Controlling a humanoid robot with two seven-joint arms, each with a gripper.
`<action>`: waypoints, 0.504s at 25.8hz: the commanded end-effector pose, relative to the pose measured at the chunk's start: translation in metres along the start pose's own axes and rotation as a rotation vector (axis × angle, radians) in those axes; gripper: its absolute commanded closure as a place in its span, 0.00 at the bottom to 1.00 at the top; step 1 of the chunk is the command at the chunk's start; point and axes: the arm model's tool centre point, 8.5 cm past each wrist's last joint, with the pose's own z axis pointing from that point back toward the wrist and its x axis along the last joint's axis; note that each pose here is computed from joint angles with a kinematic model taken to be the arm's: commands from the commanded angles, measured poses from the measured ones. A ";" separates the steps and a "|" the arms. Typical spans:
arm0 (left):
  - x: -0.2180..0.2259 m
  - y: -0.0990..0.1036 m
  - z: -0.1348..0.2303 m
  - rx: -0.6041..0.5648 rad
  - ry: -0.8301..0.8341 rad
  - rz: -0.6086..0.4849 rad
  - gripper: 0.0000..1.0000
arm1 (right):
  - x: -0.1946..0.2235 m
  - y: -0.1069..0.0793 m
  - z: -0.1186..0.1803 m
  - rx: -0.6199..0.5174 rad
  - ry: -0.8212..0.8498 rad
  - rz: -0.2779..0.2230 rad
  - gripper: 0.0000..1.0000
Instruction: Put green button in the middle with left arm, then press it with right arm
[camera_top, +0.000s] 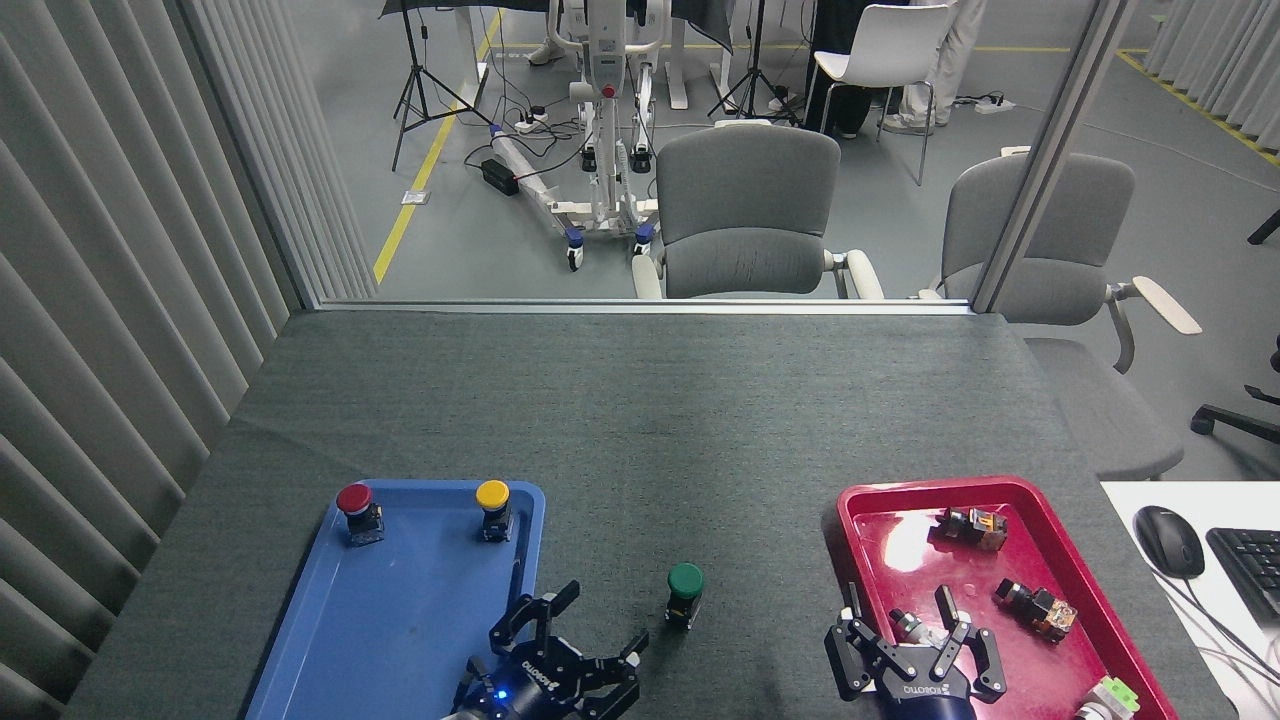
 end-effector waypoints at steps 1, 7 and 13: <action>0.014 -0.007 -0.022 -0.036 -0.033 -0.001 0.01 | 0.000 -0.001 -0.001 -0.003 0.004 0.002 0.01; 0.011 -0.010 -0.025 -0.045 -0.018 0.002 0.01 | 0.000 -0.002 -0.003 -0.003 0.010 0.001 0.01; -0.017 0.018 0.014 0.088 0.084 0.047 0.01 | 0.002 -0.002 -0.002 -0.004 0.008 -0.001 0.01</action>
